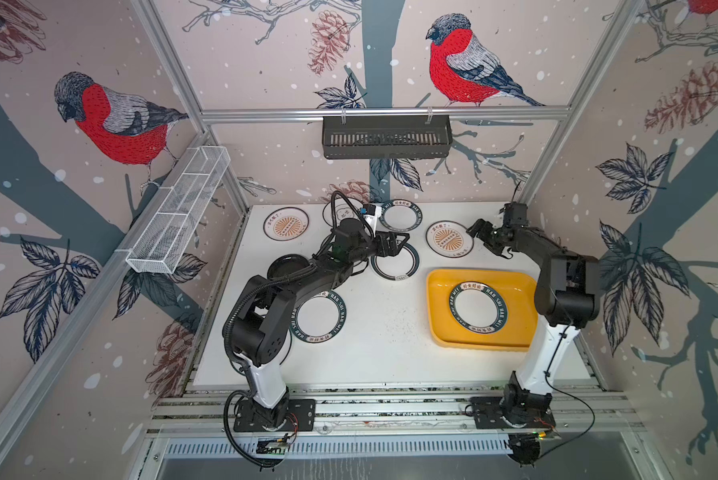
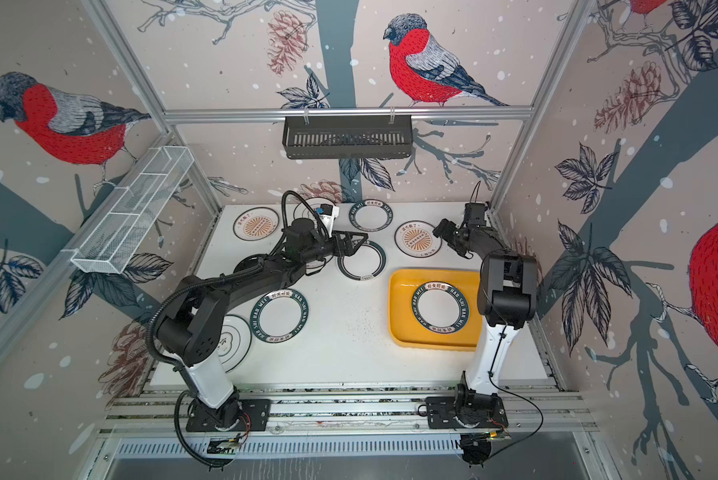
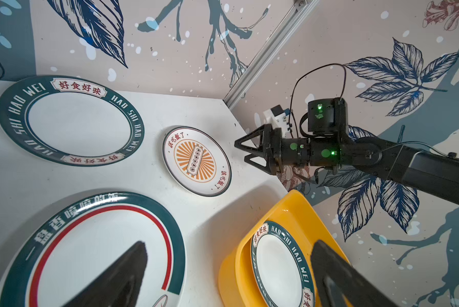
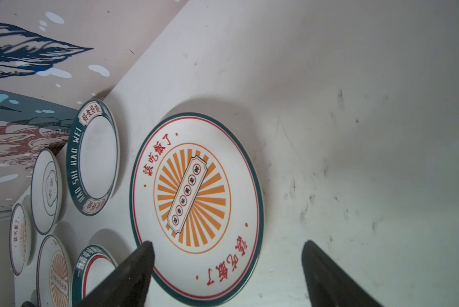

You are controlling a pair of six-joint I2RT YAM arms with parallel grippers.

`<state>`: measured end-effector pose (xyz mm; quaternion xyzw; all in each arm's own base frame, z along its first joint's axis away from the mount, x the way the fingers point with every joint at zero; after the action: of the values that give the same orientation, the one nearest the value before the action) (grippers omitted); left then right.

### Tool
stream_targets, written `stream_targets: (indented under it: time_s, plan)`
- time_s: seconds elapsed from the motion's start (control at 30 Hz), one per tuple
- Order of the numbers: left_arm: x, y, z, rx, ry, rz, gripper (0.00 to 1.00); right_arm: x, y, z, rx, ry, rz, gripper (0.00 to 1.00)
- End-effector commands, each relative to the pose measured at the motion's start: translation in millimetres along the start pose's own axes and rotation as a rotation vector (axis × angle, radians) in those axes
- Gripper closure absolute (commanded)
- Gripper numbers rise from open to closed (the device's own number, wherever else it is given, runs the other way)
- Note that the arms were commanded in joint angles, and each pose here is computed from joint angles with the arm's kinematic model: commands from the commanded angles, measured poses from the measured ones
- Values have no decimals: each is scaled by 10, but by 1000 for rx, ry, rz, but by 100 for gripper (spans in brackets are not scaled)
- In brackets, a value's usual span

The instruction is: Place the plates into the plastic bin on the countertop

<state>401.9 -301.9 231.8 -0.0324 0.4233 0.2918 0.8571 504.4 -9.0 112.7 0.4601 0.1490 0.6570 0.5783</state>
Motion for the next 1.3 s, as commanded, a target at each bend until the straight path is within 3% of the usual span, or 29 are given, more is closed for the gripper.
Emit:
stream_targets:
  time_s: [0.0, 0.27, 0.57, 1.07, 1.27]
  plan:
    - [-59, -31, 103, -24, -7, -40, 4, 2, -100, 2, 17, -18, 34, 22]
    - [13, -114, 80, -7, 38, -40, 4, -141, -297, -71, 64, -26, 9, 33]
    - [45, -145, 69, -2, 67, -36, 4, -155, -411, -191, 100, -21, 47, 61]
    - [18, -32, 1, -10, 83, -49, 4, -132, -433, -257, 105, -30, 56, 94]
    - [-10, 2, -33, -2, 84, -68, 4, -57, -322, -172, 66, -38, 66, 97]
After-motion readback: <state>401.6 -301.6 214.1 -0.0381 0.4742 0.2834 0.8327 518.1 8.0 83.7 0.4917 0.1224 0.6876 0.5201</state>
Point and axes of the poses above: each gripper's point midway between its finger pads, its own y axis back along the fingers, its own x axis along the line the jaws close on, z = x × y, the point moved 4 cm from there along y, back along the fingers, and after that the axes turned 12 degrees about y, right-handed, at the moved point
